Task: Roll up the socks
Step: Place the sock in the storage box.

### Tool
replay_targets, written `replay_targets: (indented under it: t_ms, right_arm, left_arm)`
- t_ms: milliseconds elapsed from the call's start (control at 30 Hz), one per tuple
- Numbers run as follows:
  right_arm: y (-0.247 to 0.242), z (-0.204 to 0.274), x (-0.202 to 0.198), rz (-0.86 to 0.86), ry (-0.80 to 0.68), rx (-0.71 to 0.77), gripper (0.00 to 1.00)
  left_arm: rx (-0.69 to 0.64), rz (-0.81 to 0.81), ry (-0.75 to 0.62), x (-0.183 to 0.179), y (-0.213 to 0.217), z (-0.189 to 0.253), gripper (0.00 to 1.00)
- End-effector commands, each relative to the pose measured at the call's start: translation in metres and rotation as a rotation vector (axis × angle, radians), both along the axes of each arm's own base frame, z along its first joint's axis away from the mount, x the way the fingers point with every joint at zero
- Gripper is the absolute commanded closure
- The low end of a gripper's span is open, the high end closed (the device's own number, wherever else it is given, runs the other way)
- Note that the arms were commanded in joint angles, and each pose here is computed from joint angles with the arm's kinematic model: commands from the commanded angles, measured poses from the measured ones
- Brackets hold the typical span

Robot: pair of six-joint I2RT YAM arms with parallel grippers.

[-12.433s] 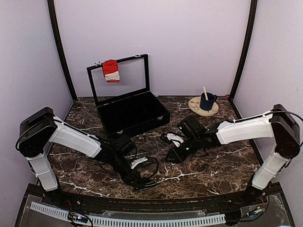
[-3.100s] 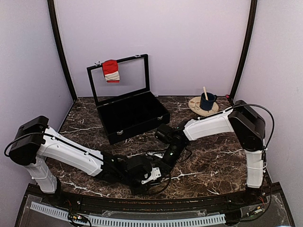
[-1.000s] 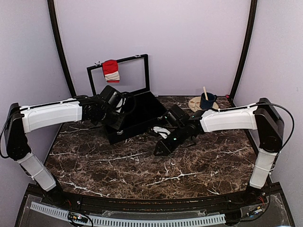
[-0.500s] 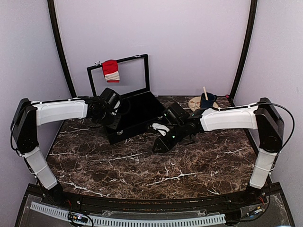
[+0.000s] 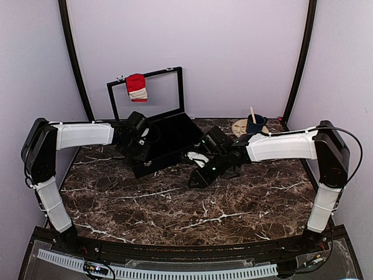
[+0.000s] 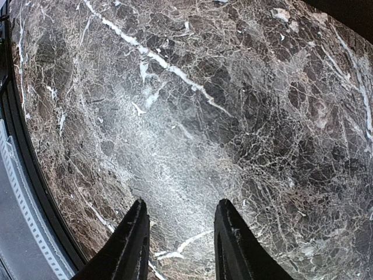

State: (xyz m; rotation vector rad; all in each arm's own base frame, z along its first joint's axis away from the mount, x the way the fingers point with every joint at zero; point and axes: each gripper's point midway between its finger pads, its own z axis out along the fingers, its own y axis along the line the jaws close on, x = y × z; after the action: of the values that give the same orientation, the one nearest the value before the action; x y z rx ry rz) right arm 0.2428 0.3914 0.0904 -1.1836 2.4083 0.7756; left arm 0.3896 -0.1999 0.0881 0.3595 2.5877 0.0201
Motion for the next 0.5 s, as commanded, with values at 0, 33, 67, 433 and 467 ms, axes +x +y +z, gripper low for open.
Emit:
replay_targets:
  t_ms: [0, 33, 67, 433, 467]
  right_arm:
    - [0.001, 0.006, 0.006, -0.003, -0.025, 0.015, 0.64]
    - [0.002, 0.006, 0.006, -0.002, -0.025, 0.015, 0.64]
    - [0.002, 0.006, 0.006, -0.001, -0.025, 0.015, 0.64]
    - [0.001, 0.000, 0.006, 0.003, -0.021, 0.007, 0.64]
    - [0.001, -0.001, 0.005, 0.005, -0.020, 0.006, 0.64]
  left_arm:
    - [-0.037, 0.046, 0.031, 0.003, 0.001, 0.005, 1.00]
    - [-0.036, 0.055, 0.045, 0.002, 0.001, 0.003, 1.00]
    - [-0.034, 0.063, 0.055, 0.002, 0.002, 0.001, 1.00]
    - [-0.036, 0.163, 0.167, -0.005, 0.021, -0.021, 1.00]
    - [-0.039, 0.169, 0.172, -0.005, 0.022, -0.022, 1.00]
